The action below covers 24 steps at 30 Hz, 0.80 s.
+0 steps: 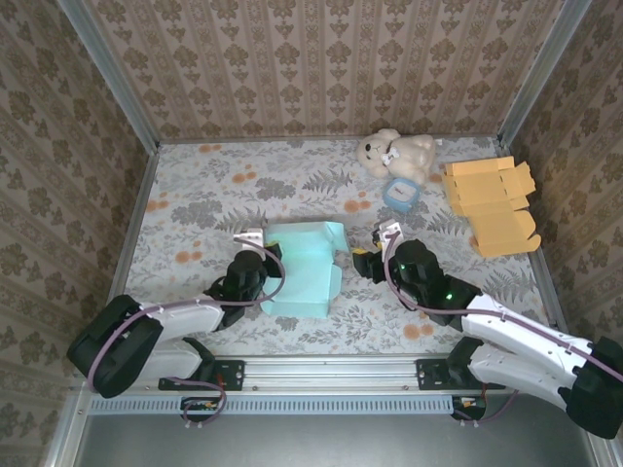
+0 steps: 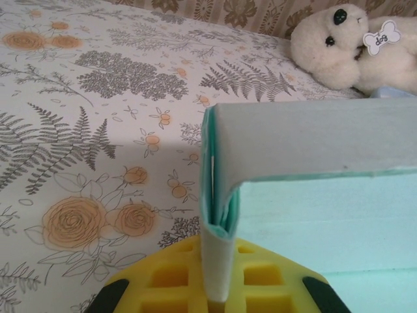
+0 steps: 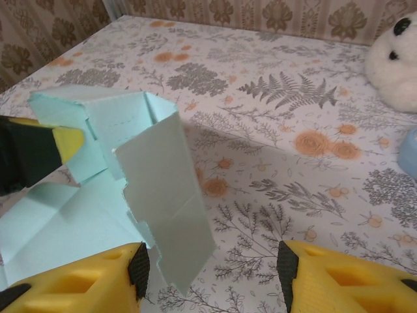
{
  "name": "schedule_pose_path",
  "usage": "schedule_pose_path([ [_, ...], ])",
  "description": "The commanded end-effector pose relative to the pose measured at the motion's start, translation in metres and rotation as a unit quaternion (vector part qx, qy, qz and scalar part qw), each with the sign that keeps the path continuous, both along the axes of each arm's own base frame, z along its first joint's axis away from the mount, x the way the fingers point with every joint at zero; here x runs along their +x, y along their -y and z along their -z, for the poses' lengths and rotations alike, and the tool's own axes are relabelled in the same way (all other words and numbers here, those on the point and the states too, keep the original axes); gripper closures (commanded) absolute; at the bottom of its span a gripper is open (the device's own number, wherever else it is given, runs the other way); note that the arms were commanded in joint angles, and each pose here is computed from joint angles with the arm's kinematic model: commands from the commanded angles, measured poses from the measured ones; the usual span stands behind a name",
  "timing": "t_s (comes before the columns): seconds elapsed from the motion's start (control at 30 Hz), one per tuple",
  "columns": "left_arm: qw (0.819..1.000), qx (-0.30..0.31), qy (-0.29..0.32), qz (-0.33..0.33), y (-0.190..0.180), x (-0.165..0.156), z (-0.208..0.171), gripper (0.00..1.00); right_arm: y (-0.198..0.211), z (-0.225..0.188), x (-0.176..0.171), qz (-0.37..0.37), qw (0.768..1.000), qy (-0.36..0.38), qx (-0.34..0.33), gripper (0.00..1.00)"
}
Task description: Fold the paper box
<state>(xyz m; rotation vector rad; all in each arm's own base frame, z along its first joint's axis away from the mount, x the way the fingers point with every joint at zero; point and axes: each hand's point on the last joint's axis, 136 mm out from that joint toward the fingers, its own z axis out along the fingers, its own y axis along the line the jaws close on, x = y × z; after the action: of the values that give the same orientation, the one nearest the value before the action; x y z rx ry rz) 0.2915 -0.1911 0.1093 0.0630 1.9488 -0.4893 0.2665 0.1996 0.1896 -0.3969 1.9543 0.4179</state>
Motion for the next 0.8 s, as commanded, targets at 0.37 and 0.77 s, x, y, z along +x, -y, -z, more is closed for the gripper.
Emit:
schedule_pose_path([
  [0.37,1.000,-0.008,0.017,0.023,0.002,-0.006,-0.008,1.00,-0.017,0.010,0.003,-0.035,0.999,-0.018,0.011,0.43],
  [0.77,0.999,-0.014,0.019,0.031,0.003,-0.008,-0.009,1.00,-0.040,0.021,0.003,-0.075,0.996,-0.042,0.030,0.43],
])
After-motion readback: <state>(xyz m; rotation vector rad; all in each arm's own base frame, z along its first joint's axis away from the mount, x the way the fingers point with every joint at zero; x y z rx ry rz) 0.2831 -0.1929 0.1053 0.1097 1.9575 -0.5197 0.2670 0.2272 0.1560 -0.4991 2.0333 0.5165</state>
